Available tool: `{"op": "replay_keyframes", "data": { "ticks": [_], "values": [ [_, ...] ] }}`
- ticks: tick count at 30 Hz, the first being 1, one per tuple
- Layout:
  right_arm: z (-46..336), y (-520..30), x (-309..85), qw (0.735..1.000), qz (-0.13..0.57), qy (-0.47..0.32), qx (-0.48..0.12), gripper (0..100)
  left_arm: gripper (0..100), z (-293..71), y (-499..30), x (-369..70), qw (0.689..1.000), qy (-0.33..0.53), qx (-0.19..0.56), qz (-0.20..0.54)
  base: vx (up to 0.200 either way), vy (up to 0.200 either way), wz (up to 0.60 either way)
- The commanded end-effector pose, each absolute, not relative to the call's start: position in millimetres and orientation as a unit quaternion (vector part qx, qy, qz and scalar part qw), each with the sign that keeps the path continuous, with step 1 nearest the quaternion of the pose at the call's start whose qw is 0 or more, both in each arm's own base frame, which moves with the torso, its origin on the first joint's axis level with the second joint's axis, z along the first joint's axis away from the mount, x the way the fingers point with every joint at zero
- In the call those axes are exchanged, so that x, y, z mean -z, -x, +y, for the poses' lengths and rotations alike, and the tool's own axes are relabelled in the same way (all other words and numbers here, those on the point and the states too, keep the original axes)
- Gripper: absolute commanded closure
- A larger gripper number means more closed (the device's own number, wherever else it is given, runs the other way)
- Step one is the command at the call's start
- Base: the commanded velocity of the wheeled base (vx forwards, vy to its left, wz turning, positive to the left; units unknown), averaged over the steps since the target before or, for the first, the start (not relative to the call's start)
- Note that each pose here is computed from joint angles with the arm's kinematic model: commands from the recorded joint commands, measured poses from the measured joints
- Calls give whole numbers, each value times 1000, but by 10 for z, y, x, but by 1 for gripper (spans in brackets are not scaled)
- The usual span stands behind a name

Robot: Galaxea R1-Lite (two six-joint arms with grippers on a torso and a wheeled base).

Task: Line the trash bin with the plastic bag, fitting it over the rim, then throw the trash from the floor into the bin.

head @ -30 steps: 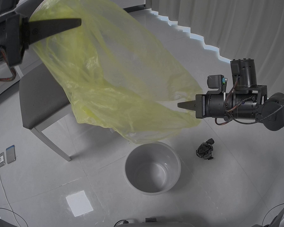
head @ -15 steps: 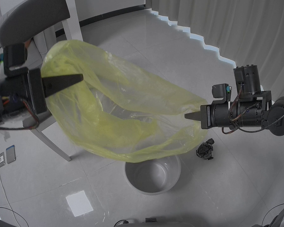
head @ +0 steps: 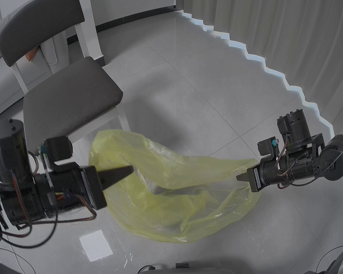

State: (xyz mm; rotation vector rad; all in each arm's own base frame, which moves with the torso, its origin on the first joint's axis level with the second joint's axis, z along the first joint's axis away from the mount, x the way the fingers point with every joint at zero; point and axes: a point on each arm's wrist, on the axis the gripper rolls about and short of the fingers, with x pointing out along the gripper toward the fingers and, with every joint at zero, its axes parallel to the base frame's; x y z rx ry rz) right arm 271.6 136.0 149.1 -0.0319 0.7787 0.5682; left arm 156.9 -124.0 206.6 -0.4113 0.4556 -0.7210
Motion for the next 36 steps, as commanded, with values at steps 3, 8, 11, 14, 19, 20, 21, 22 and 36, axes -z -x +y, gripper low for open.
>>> {"op": "replay_keyframes", "data": {
  "ticks": [3, 8, 11, 14, 19, 20, 21, 22, 36],
  "values": [
    [1257, -2826, -1295, 880, 402, 9, -252, 100, 100, -1397, -1884, -1522, 880, 187, 333, 282, 0, 0, 0],
    [1280, -2978, -1114, 882, 402, 4, -248, 100, 100, -1527, -2091, -1318, 880, 192, 341, 268, 0, 0, 0],
    [1288, -2997, -1037, 878, 409, 5, -247, 100, 100, -1548, -2064, -1236, 877, 189, 345, 275, 0, 0, 0],
    [1293, -3003, -884, 867, 432, 5, -249, 100, 100, -1605, -2009, -1132, 870, 186, 352, 292, 0, 0, 0],
    [1221, -3026, -747, 860, 449, -2, -245, 100, 100, -1744, -2024, -988, 862, 175, 360, 312, 0, 0, 0],
    [1195, -3027, -736, 860, 449, -4, -243, 100, 100, -1769, -2048, -969, 862, 175, 361, 310, 0, 0, 0],
    [1195, -3027, -736, 860, 449, -4, -243, 100, 100, -1769, -2048, -969, 862, 175, 361, 310, 0, 0, 0],
    [1134, -3041, -719, 862, 446, -11, -239, 100, 100, -1810, -2096, -931, 863, 178, 364, 302, 0, 0, 0],
    [1252, -3213, -595, 865, 436, -10, -250, 100, 100, -1585, -2186, -682, 872, 197, 309, 325, 0, 0, 0]
  ]
}}
